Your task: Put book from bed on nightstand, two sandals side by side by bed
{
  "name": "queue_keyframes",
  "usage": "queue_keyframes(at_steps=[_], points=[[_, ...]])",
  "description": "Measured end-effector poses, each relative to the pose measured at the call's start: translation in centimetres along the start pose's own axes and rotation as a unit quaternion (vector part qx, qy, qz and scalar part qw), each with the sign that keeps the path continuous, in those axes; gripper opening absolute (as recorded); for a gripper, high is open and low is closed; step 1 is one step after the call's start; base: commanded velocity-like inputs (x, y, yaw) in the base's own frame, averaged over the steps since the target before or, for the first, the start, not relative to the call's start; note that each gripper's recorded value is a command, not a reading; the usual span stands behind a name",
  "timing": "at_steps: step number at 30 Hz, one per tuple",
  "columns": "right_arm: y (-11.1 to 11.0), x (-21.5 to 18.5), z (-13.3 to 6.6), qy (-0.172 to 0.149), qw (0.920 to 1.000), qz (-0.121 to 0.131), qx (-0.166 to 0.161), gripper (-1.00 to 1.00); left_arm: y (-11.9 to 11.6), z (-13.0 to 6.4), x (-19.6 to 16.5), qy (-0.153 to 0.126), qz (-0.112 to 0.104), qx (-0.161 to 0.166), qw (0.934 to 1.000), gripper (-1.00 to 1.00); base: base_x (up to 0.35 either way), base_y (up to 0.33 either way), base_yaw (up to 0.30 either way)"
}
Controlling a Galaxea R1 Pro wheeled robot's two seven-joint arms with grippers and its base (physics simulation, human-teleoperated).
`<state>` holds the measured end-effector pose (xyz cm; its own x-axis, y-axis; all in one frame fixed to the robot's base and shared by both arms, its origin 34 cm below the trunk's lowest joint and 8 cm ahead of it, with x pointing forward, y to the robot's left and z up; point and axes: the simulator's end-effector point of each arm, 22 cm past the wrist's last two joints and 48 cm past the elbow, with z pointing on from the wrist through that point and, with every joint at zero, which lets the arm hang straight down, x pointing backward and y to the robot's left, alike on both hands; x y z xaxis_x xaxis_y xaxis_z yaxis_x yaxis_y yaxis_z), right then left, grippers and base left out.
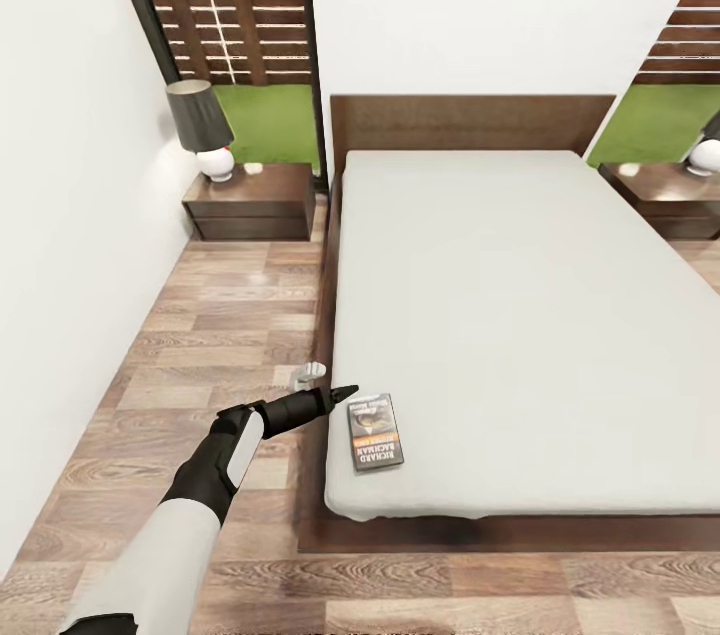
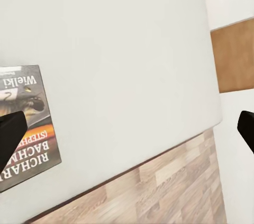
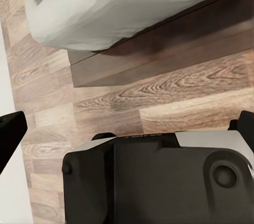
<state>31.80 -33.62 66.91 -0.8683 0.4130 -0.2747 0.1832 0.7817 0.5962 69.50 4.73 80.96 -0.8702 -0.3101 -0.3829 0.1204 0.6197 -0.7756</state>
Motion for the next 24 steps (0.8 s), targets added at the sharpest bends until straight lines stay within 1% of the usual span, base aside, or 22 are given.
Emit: queue_keyframes(at_steps=[10,24], points=[[-0.3,0.5,0.0,0.006,1.0000,0.003,0.003,1.00,0.7,0.3,0.6,0.005,-0.006,-0.002,1.0000,1.00,0.130,-0.025,0.000],[-0.7,1.3,0.0,0.015,0.9998,0.008,0.007,1.00,1.6,0.7,1.5,0.012,-0.014,-0.006,0.9998,1.00,0.015,-0.005,0.000]])
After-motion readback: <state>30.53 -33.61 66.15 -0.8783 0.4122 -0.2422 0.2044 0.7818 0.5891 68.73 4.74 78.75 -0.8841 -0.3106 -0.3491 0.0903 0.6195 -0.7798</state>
